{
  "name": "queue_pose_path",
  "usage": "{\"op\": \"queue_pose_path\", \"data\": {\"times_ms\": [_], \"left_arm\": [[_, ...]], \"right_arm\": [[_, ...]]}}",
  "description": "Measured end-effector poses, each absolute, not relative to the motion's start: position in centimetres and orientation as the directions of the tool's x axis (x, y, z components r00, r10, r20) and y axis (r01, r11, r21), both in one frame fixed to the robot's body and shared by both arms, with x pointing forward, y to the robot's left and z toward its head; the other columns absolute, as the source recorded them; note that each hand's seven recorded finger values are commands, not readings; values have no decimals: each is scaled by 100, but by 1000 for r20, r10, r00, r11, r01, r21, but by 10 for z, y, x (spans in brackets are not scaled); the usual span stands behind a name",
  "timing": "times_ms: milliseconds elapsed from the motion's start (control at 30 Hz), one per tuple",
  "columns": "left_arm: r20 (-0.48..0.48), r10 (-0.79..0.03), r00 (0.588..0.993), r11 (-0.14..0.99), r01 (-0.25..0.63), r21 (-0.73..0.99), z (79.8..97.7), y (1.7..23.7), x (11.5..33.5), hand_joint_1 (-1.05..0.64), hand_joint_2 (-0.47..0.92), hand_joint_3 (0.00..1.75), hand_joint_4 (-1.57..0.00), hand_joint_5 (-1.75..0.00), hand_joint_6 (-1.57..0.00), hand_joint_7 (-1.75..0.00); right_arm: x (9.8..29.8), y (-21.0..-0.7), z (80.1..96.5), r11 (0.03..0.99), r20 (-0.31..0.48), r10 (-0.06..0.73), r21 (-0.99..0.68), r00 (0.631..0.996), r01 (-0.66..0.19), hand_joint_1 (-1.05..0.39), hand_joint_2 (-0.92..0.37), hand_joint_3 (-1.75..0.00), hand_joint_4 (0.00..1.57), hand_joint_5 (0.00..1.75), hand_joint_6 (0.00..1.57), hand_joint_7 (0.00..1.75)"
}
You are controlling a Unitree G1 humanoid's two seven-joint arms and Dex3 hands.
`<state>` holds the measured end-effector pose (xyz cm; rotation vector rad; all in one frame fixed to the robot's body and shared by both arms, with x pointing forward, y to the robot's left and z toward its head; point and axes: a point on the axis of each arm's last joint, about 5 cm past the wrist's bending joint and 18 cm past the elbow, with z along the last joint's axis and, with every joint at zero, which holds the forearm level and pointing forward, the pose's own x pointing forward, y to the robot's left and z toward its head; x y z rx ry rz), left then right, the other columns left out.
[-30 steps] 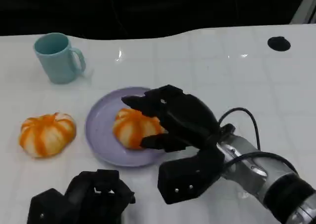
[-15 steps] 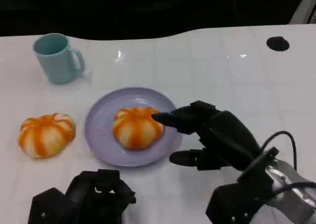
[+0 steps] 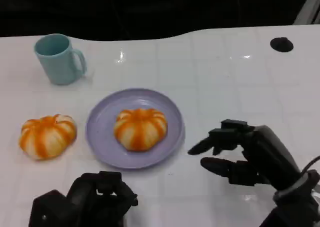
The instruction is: Grasp the bread from the table and place it into the plate.
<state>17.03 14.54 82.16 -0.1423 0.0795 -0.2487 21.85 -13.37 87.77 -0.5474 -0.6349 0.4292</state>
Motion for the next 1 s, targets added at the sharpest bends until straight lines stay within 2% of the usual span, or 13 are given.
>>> {"op": "queue_pose_path", "data": {"times_ms": [167, 300, 500, 1000], "left_arm": [[-58, -252, 966, 959, 241, -150, 822, 145, 171, -105, 60, 57, -157, -121, -142, -80], [-57, -251, 966, 959, 240, -151, 822, 145, 171, -105, 60, 57, -157, -121, -142, -80], [-59, -252, 966, 959, 241, -151, 822, 145, 172, -105, 60, 58, -157, -121, -142, -81], [-61, -247, 967, 959, 235, -159, 821, 146, 170, -105, 58, 59, -157, -122, -142, -80]], "right_arm": [[209, -145, 871, 810, 394, 495, -532, 775, -246, -40, -58, -91, 77, 166, 82, 121], [199, -152, 868, 839, 368, 457, -481, 810, -256, -38, -57, -96, 78, 174, 79, 125], [184, -160, 861, 850, 311, 437, -449, 844, -275, -38, -58, -95, 78, 175, 77, 128], [170, -166, 850, 873, 278, 391, -414, 877, -257, -40, -64, -84, 76, 175, 74, 132]]}}
